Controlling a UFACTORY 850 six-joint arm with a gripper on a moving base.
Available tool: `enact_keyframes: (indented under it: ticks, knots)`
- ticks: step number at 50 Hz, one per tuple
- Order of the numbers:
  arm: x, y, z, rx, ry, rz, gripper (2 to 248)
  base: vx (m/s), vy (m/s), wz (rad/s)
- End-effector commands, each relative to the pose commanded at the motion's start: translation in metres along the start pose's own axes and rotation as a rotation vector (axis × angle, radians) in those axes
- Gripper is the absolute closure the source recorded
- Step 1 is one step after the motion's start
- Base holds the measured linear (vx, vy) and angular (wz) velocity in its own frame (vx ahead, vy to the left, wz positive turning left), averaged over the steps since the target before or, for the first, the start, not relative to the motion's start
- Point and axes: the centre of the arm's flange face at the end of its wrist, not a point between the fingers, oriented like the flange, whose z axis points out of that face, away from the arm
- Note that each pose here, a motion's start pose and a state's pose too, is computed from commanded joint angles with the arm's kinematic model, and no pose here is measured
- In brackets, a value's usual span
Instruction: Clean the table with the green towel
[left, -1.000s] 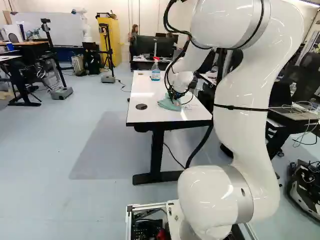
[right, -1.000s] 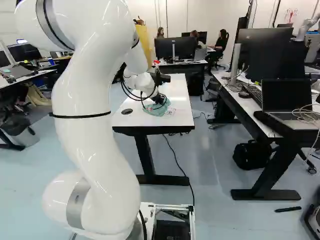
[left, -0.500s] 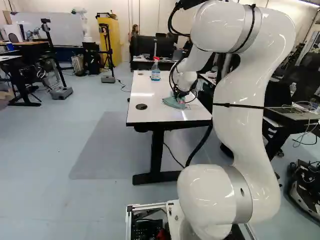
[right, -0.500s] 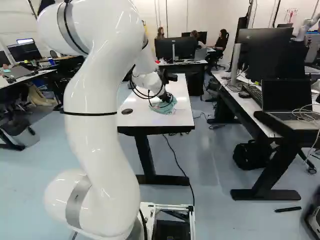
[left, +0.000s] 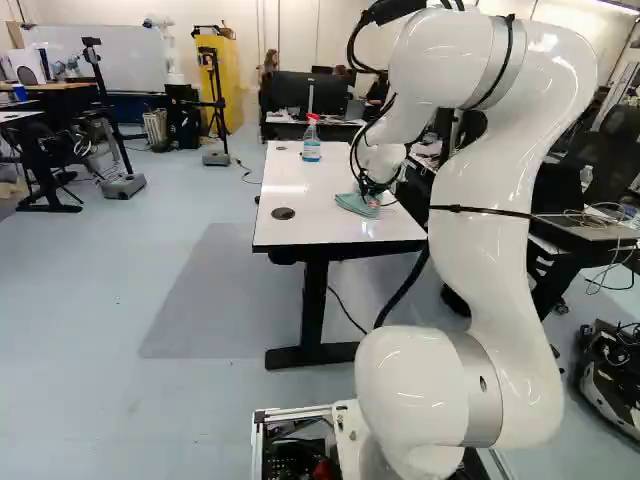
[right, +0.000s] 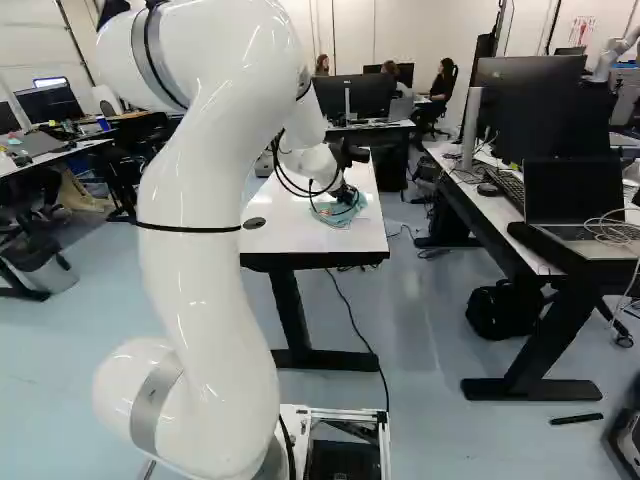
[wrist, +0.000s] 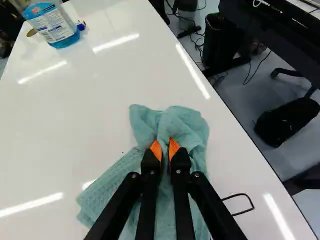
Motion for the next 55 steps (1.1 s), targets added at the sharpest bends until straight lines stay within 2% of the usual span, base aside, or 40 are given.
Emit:
enact_keyframes:
  ticks: [25, 55]
  knots:
    - [-0.009, 0.037, -0.019, -0.043, -0.010, 0.039, 212, 0.000, 0.000, 0.000]
    - [-0.022, 0.046, -0.040, -0.053, -0.020, 0.048, 212, 0.000, 0.000, 0.000]
